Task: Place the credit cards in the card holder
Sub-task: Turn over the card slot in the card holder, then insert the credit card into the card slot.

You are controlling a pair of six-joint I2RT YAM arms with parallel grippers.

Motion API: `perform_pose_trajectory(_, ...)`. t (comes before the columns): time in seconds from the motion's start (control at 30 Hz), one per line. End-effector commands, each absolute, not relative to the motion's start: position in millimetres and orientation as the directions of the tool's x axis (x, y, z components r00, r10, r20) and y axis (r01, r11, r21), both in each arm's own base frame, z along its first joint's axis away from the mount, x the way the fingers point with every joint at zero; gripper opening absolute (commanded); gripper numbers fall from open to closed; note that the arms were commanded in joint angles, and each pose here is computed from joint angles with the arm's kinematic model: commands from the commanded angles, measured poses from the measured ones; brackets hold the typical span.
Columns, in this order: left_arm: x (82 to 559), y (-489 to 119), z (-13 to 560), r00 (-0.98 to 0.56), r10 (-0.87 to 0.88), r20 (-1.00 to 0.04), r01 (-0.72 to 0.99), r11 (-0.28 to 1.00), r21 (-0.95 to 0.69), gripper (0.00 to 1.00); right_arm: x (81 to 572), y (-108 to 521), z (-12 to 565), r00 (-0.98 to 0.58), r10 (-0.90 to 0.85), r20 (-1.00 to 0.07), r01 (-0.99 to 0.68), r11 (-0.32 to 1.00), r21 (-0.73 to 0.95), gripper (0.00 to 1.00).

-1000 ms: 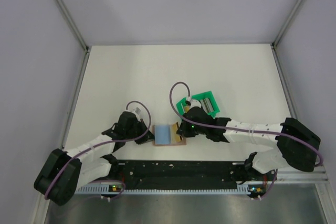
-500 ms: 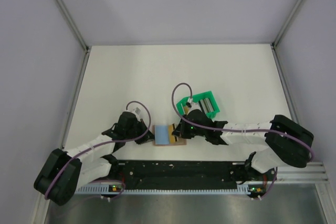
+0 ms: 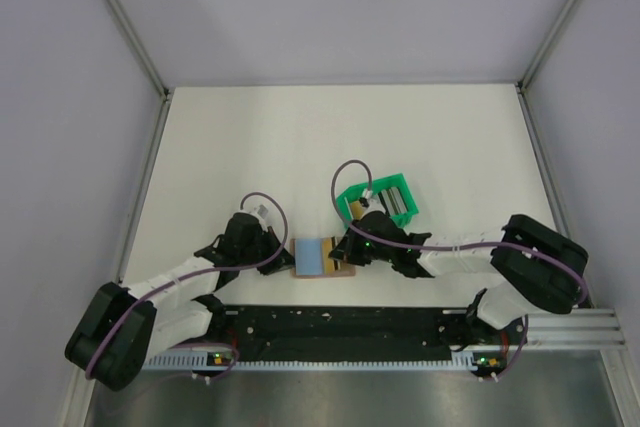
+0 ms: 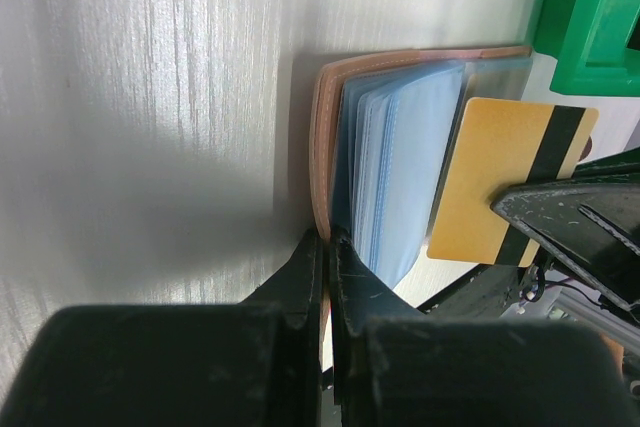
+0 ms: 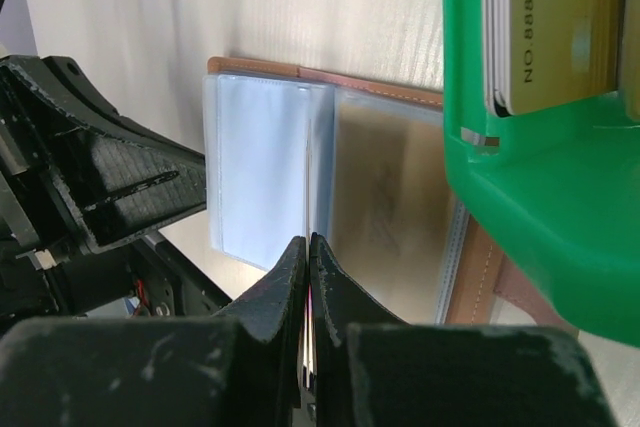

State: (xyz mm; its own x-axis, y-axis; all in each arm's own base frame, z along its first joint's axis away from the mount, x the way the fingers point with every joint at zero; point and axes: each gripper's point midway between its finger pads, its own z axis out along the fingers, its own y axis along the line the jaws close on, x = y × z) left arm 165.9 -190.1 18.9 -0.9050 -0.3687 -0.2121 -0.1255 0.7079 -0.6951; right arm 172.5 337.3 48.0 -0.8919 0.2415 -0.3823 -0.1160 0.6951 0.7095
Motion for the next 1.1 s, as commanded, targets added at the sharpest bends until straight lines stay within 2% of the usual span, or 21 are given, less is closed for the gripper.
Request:
perform_pose_trajectory(0.0, 159.3, -180.1, 2.6, -0.906, -0.371, -0.205, -0.158, 0.744, -0.649, 0.00, 183.4, 341.3, 49.9, -0.883, 0.281, -0.377, -0.099, 0.672, 0.733, 0.00)
perform_pose_trajectory(0.4, 158.0, -179.2, 0.6, -0.908, -0.368, -0.202, -0.159, 0.747, -0.646, 0.00, 179.3, 345.9, 42.5, -0.901, 0.258, -0.348, -0.107, 0.646, 0.756, 0.00)
perform_pose_trajectory(1.07, 162.8, -182.8, 4.3, -0.902, -0.375, -0.216, -0.145, 0.732, -0.665, 0.00, 173.7, 334.3, 13.6, -0.920, 0.238, -0.313, -0.056, 0.710, 0.702, 0.00)
